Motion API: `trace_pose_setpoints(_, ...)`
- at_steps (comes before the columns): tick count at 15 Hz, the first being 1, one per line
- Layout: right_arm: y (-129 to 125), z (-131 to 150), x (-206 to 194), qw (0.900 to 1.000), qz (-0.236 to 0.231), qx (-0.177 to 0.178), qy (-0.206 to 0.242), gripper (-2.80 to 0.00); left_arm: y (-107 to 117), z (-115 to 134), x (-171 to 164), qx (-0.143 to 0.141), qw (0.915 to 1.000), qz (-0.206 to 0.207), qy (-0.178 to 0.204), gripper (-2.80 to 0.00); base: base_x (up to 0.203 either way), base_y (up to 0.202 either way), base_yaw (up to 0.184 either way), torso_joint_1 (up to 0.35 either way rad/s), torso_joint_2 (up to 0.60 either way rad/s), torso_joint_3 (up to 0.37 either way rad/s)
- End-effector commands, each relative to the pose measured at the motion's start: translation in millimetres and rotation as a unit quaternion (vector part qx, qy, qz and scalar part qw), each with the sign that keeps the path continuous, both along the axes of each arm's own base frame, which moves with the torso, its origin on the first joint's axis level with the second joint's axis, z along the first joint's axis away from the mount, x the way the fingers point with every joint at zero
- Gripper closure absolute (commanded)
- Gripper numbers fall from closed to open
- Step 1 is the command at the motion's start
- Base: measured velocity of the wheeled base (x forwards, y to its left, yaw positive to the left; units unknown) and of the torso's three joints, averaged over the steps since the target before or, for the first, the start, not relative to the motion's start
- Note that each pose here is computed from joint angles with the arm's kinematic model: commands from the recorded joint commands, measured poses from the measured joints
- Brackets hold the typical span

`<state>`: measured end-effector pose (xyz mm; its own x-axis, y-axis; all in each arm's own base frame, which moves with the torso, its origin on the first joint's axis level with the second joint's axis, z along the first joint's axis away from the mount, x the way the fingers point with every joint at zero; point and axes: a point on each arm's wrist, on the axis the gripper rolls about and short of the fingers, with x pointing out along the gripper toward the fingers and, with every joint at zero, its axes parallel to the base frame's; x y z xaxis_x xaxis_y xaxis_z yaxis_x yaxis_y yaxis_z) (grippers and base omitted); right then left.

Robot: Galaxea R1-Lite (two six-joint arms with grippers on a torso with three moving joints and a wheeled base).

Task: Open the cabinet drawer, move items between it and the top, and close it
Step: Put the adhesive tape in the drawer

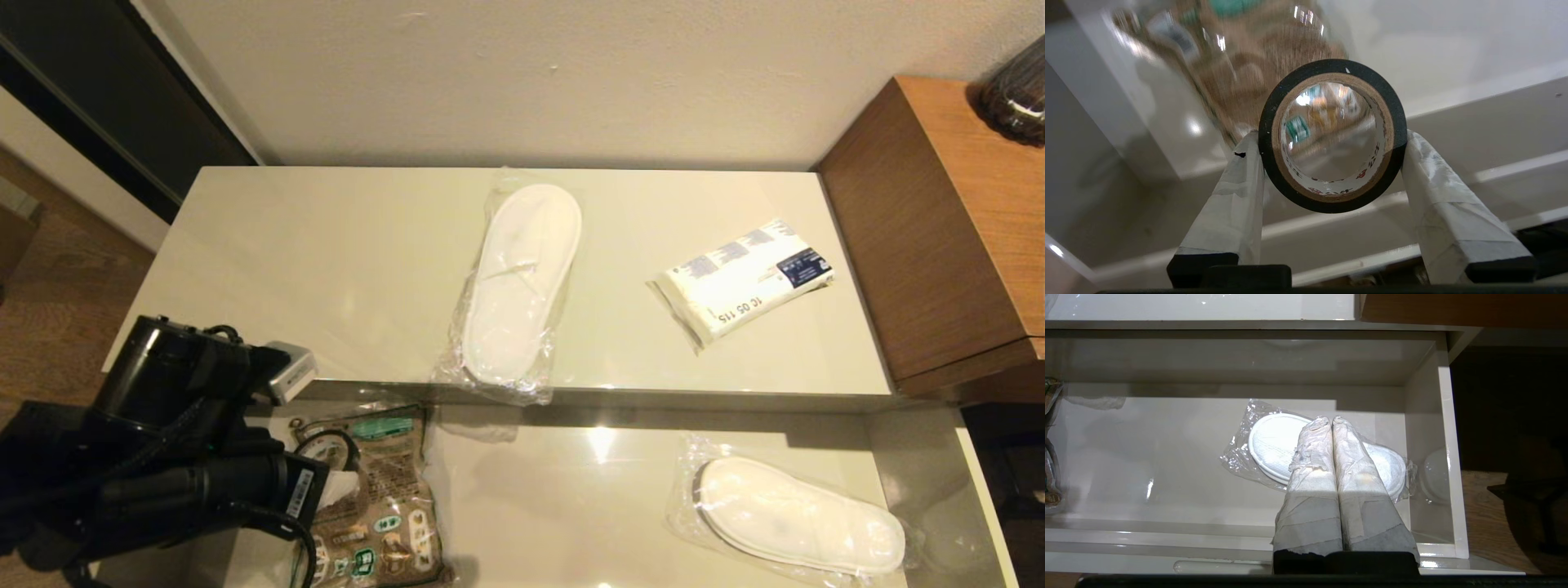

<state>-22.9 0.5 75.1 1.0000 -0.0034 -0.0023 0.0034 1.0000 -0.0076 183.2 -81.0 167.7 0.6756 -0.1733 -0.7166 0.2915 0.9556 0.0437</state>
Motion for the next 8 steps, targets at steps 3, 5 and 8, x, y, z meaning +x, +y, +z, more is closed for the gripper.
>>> trace_pose_setpoints(3,0,0,0,1.0,0.0,0.0,0.0,0.0,-1,-30,4,0.001,0.9985,0.022,0.049,0.0,0.0,0.0,0.0,0.0,0.0,0.0)
trace_pose_setpoints(5,0,0,0,1.0,0.0,0.0,0.0,0.0,-6,-50,23,-0.003,0.9986,0.032,0.042,0.0,0.0,0.0,0.0,0.0,0.0,0.0)
trace_pose_setpoints(8,0,0,0,1.0,0.0,0.0,0.0,0.0,-10,-79,43,-0.001,0.9983,0.04,0.042,0.0,0.0,0.0,0.0,0.0,0.0,0.0)
